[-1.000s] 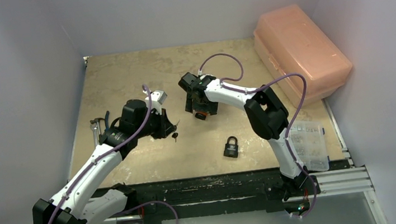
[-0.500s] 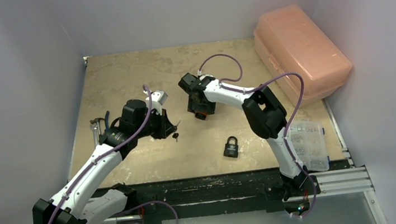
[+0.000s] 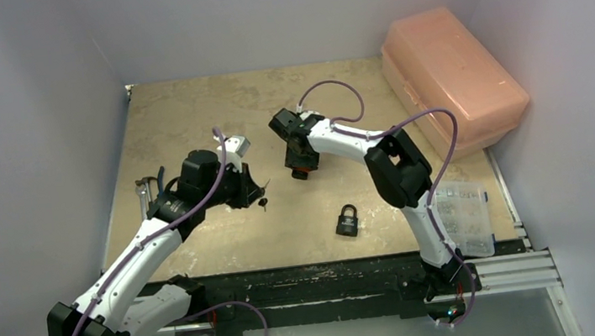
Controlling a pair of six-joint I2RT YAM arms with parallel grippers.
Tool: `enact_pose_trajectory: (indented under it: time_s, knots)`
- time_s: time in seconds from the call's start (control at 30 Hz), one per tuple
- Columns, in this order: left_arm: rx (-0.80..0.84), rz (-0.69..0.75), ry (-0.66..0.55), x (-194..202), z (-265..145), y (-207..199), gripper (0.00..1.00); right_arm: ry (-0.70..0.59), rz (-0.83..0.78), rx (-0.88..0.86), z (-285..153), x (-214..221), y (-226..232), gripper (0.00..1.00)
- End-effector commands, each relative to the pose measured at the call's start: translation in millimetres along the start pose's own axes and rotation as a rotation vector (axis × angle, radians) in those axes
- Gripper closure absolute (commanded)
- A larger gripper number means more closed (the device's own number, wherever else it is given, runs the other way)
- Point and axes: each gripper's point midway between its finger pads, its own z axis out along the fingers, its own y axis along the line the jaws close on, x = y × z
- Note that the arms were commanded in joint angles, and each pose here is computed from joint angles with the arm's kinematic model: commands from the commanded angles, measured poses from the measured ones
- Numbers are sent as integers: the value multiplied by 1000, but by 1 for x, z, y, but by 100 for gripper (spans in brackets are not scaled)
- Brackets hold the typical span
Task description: Unlock with the key
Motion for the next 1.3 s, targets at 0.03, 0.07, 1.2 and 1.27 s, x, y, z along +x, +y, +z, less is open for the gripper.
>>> enact_pose_trajectory:
  time_s: [0.03, 0.07, 1.2, 1.27]
  knots:
    - [-22, 23, -41, -11, -3, 3, 100, -48, 58, -111, -24, -18, 14, 100]
    - [-30, 21, -35, -11, -1, 5, 100, -55, 64, -134, -29, -21, 15, 100]
    - [302, -29, -110, -57, 5, -61, 100, -329, 944, -517, -207, -48, -96, 100]
    - [344, 0, -102, -70, 5, -71, 100, -343, 919, -552, -215, -52, -92, 100]
